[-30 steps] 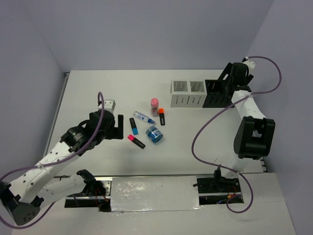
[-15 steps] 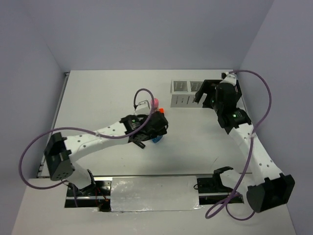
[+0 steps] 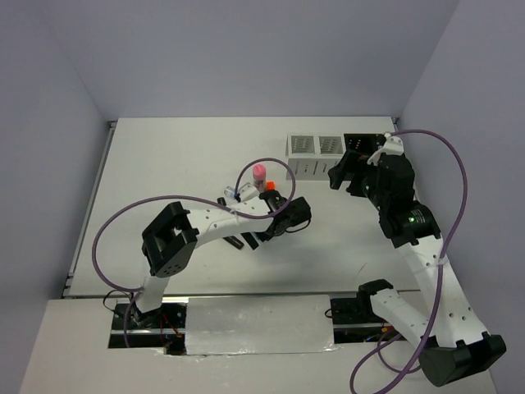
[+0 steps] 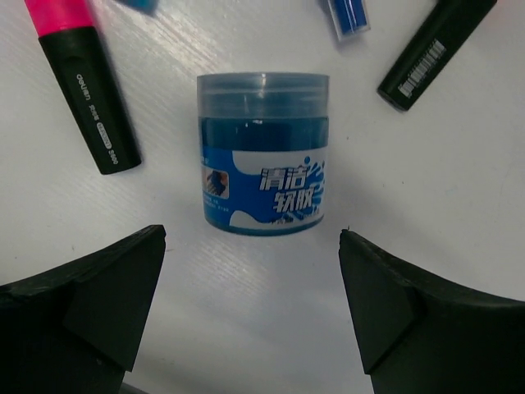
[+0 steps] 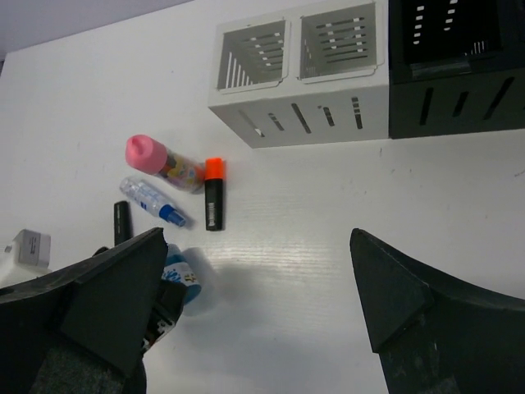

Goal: Sort the stationery into containers
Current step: Pick up the stationery from the center of the board.

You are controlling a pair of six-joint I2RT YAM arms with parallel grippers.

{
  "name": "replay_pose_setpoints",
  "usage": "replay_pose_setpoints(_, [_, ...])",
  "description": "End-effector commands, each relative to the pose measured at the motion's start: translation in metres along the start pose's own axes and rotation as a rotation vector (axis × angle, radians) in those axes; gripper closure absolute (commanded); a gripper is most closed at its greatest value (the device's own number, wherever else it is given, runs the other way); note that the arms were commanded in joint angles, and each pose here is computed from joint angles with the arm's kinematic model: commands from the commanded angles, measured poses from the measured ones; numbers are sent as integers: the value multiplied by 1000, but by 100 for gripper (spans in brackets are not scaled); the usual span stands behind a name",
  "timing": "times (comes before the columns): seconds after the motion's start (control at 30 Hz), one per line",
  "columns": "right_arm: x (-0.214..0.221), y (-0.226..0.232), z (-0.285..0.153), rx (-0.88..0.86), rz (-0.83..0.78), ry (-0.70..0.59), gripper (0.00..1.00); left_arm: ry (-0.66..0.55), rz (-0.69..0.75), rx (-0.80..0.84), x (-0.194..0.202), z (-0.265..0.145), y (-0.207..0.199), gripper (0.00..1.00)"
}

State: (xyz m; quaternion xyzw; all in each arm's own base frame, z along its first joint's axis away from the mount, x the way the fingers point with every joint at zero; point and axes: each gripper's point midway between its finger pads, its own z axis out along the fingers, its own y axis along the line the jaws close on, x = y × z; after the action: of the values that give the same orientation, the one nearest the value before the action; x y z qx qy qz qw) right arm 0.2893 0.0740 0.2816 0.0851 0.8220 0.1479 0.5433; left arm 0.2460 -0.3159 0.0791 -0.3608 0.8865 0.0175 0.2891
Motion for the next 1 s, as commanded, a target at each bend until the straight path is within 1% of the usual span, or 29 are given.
replay_pose_setpoints(0.0, [0,9,-9,-67,-34,-4,0,-54,-41,-30,-19,5,-4,1])
replay_pose_setpoints(0.07, [1,9,-8,-72,-36,-4,0,-56,-36,-37,-18,11,-6,1])
replay_pose_setpoints(0.23, [-2,28,-16,-175,-28,-4,0,-40,-7,-78,-13,30,-1,1])
replay_pose_setpoints(0.37, [-5,36,-20,-212,-25,-12,0,-15,8,-71,-4,45,-3,1])
replay_pose_setpoints(0.5, [-6,36,-19,-216,-25,-17,0,4,26,-72,4,52,-5,5])
replay_pose_setpoints(0.57, [-5,37,-18,-219,-23,-12,0,12,35,-73,9,57,-4,16])
replay_pose_setpoints(0.63, [-4,36,-17,-214,-24,-14,0,16,40,-77,12,61,0,29])
replay_pose_setpoints(0.67, [-4,35,-18,-213,-23,-16,0,19,40,-77,11,60,1,54])
replay_pose_setpoints(0.7, [-4,34,-18,-209,-24,-19,0,21,30,-74,9,56,2,66])
replay_pose_setpoints(0.73, [-5,35,-19,-212,-28,-23,0,19,37,-86,8,54,8,80])
replay_pose_setpoints(0.8, [-7,35,-20,-213,-29,-28,0,11,23,-46,-2,36,7,90])
replay_pose_setpoints(0.83, [-8,35,-21,-212,-27,-34,0,3,36,-36,-4,31,11,99])
replay_pose_setpoints(0.87, [-8,35,-22,-216,-22,-35,0,-2,50,6,-3,20,7,100])
replay_pose_setpoints(0.9, [-9,37,-24,-226,-16,-38,0,-28,90,78,-15,2,0,100])
replay_pose_setpoints(0.93, [-10,40,-26,-238,-8,-42,0,-44,125,130,-19,-9,-6,100])
replay_pose_setpoints(0.97, [-12,47,-30,-275,8,-49,0,-55,141,257,-21,-38,-25,100])
